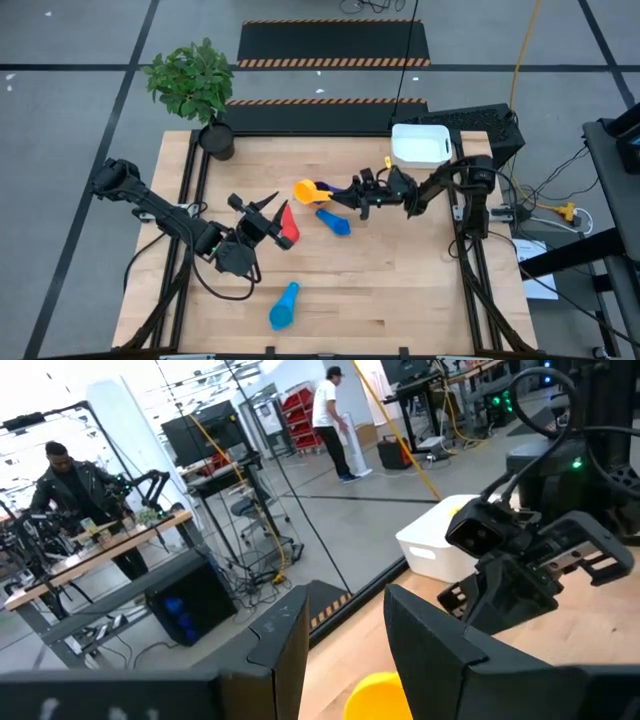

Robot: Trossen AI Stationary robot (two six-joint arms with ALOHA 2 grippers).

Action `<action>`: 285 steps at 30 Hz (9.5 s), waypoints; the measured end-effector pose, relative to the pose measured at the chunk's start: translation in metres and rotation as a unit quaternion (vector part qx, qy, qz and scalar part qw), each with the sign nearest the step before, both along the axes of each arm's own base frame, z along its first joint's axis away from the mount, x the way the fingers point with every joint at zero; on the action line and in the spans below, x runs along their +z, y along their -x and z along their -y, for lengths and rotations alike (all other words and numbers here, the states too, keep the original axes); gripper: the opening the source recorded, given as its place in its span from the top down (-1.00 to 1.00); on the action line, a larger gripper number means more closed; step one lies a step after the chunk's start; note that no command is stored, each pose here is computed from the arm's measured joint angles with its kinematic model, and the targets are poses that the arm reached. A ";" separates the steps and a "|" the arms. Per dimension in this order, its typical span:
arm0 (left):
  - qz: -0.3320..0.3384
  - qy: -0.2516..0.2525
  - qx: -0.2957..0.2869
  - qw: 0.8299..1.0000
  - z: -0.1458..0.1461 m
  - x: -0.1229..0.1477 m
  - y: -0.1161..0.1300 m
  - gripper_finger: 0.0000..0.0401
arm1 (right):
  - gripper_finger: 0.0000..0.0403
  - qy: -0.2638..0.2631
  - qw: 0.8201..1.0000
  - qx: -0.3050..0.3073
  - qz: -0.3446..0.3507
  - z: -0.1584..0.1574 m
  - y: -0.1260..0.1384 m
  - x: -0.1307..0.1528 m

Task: Nest measuring cups in basket
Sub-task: Stack the yellow measuring cup into the dark blue measuring cup, then stack the light blue measuring cup into the yellow measuring cup

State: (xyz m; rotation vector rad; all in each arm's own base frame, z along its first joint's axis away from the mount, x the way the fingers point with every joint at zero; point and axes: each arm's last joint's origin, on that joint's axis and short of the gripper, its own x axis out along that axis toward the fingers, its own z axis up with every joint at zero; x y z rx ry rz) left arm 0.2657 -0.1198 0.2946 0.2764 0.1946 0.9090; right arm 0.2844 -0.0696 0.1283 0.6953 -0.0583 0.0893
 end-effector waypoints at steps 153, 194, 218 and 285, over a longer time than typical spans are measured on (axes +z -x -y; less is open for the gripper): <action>0.040 0.032 -0.012 0.999 0.006 0.000 0.003 0.32 | 1.00 0.275 0.927 -0.026 -0.253 0.030 -0.058 0.052; 0.014 0.018 -0.018 1.000 0.006 -0.002 0.003 0.32 | 1.00 0.300 0.919 0.012 -0.257 0.019 -0.052 0.066; 0.030 -0.010 0.058 0.998 -0.001 -0.006 0.007 0.32 | 1.00 0.339 0.900 0.094 -0.257 -0.038 0.003 0.137; -0.226 0.546 0.207 0.780 0.129 -0.093 -0.070 -0.20 | 1.00 0.284 0.878 0.282 -0.262 -0.219 0.057 0.106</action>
